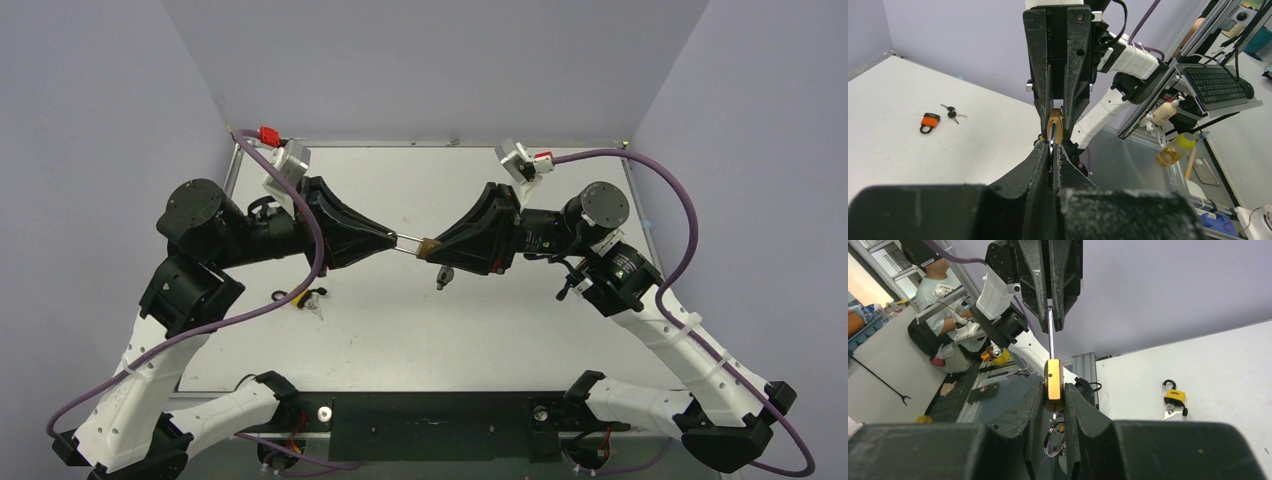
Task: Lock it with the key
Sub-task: Lock the lock.
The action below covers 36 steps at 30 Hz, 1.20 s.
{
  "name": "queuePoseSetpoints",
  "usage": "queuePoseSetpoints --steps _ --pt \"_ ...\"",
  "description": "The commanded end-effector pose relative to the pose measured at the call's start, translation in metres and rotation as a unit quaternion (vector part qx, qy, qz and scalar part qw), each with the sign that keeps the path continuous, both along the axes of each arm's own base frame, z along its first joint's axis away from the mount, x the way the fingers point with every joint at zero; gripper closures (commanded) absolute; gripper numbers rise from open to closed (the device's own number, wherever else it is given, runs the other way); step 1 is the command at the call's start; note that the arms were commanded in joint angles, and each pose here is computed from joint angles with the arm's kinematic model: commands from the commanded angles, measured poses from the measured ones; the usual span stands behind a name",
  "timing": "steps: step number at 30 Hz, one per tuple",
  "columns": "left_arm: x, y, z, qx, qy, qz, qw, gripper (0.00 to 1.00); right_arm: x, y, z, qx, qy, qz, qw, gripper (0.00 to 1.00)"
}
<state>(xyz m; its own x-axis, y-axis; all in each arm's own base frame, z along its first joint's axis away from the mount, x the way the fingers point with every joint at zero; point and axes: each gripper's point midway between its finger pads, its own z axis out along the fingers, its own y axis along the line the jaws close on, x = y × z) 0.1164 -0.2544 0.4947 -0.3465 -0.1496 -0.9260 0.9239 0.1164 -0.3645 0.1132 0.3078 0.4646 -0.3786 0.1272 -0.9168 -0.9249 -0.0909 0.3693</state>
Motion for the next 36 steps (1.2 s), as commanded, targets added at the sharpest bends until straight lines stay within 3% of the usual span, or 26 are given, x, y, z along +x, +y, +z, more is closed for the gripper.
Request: queuePoseSetpoints --steps 1,10,27,34,36 --pt "0.000 -0.012 -0.018 0.021 0.016 -0.013 1.000 1.00 0.013 0.002 0.042 0.066 -0.038 -0.049 0.996 1.00" --pt "-0.005 -0.014 -0.027 0.031 0.022 -0.013 0.999 1.00 0.013 -0.001 0.069 0.107 -0.047 -0.056 0.992 1.00" --pt "-0.011 -0.036 -0.032 0.036 0.026 -0.030 0.999 1.00 0.019 0.018 0.057 0.088 -0.034 -0.049 0.994 1.00" --pt "0.011 -0.026 -0.025 0.029 0.017 0.052 0.998 1.00 0.027 0.016 0.044 0.062 -0.040 -0.074 0.994 1.00" --pt "0.021 -0.019 -0.021 0.022 0.011 0.088 0.996 1.00 0.029 0.011 0.041 0.060 -0.041 -0.081 0.994 0.94"
